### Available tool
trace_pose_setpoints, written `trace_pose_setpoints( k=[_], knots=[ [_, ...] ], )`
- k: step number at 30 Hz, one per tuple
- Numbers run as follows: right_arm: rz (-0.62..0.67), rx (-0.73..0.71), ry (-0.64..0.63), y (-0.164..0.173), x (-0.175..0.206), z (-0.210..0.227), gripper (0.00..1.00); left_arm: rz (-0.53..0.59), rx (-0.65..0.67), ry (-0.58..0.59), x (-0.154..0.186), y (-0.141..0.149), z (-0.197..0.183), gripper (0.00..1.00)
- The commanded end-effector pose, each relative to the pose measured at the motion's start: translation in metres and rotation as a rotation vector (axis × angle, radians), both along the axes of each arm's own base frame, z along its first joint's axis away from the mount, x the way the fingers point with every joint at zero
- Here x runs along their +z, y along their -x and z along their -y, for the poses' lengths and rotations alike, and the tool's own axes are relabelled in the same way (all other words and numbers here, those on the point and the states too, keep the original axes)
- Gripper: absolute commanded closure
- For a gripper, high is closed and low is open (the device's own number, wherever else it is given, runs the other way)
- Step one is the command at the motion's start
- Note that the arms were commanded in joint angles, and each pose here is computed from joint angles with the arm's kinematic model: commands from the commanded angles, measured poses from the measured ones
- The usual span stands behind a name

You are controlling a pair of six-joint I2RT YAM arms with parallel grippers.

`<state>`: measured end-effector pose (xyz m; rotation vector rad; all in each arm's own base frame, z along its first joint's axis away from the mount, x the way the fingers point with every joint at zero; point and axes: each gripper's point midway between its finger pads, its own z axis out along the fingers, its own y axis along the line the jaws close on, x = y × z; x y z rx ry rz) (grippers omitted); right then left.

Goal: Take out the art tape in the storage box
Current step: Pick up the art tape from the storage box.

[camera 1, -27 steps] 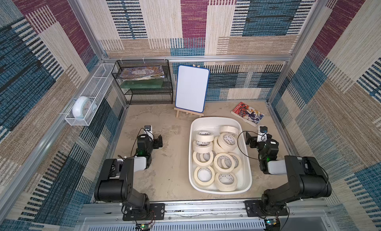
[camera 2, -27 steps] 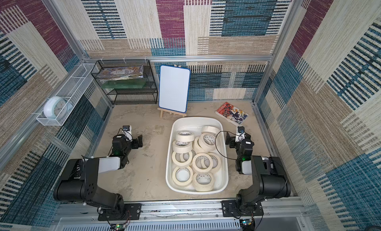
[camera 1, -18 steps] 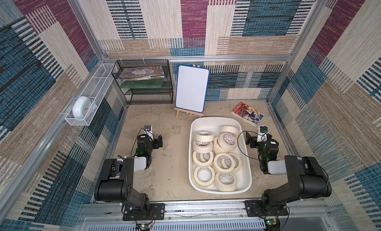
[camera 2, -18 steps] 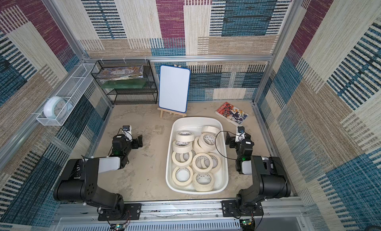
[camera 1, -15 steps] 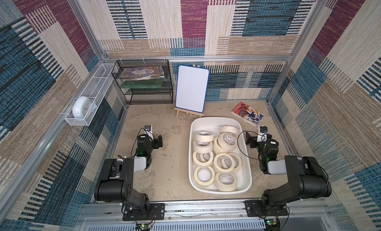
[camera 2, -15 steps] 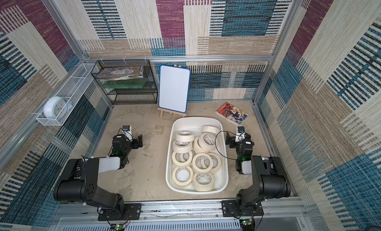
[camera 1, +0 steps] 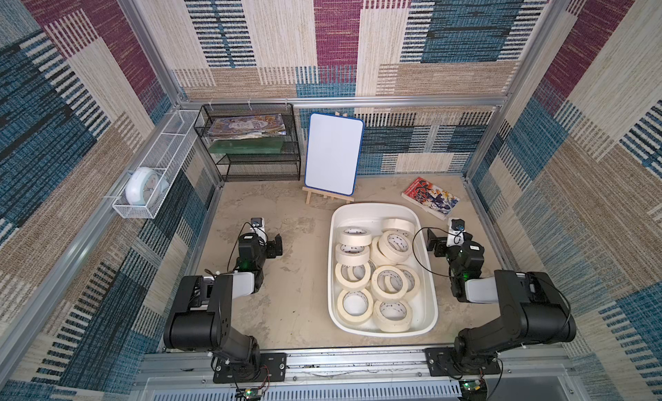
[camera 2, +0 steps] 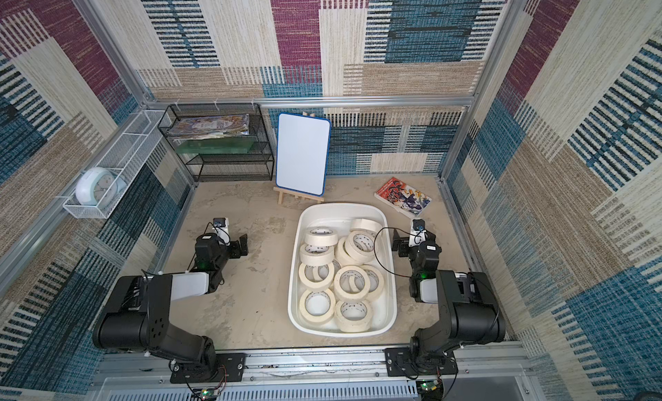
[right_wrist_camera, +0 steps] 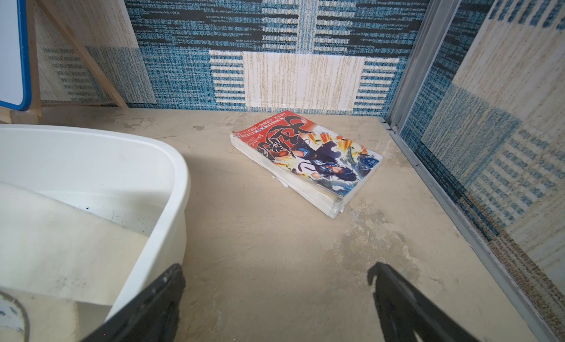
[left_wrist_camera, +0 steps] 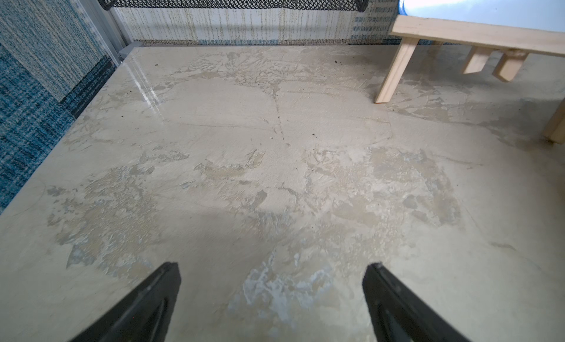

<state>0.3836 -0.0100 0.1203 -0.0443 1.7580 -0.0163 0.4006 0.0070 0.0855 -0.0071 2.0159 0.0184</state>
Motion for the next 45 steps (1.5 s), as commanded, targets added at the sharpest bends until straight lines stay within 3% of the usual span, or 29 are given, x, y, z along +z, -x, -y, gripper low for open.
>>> trace_pose_setpoints(
  k=[1, 5, 7, 10, 13, 20, 28, 35, 42, 45],
  knots=[
    [0.006, 0.025, -0.011, -0.003, 0.002, -0.005, 0.01, 0.015, -0.003, -0.005, 0.005, -0.003, 0.0, 0.01],
    [0.004, 0.029, -0.018, -0.003, 0.002, -0.003, 0.01, 0.014, -0.007, 0.001, 0.005, -0.003, -0.001, 0.02],
    [0.014, 0.018, -0.014, -0.001, 0.004, -0.002, 0.0, 0.021, -0.01, 0.001, 0.006, -0.002, 0.0, 0.08],
    [-0.003, -0.103, -0.04, -0.004, 0.015, 0.018, 0.01, -0.043, -0.046, -0.003, 0.011, -0.003, 0.005, 0.09],
    [-0.056, -0.131, -0.027, -0.014, 0.029, 0.023, 0.01, -0.057, -0.033, -0.01, 0.036, -0.005, 0.003, 0.01],
    [-0.133, -0.168, -0.061, -0.016, 0.063, 0.021, 0.01, -0.014, 0.045, -0.062, 0.086, 0.011, 0.002, 0.01],
    [-0.289, -0.038, -0.115, 0.0, 0.085, -0.039, 0.01, 0.002, -0.011, -0.077, 0.123, 0.035, 0.041, 0.01],
    [-0.409, 0.185, -0.11, 0.042, 0.091, -0.118, 0.0, -0.054, -0.06, -0.063, 0.139, 0.061, 0.074, 0.03],
    [-0.515, 0.404, -0.167, 0.063, 0.081, -0.163, 0.27, -0.147, -0.075, 0.041, 0.142, 0.075, 0.087, 0.1],
    [-0.6, 0.457, -0.175, 0.063, 0.061, -0.177, 0.32, -0.166, -0.103, 0.075, 0.146, 0.081, 0.095, 0.11]
  ],
)
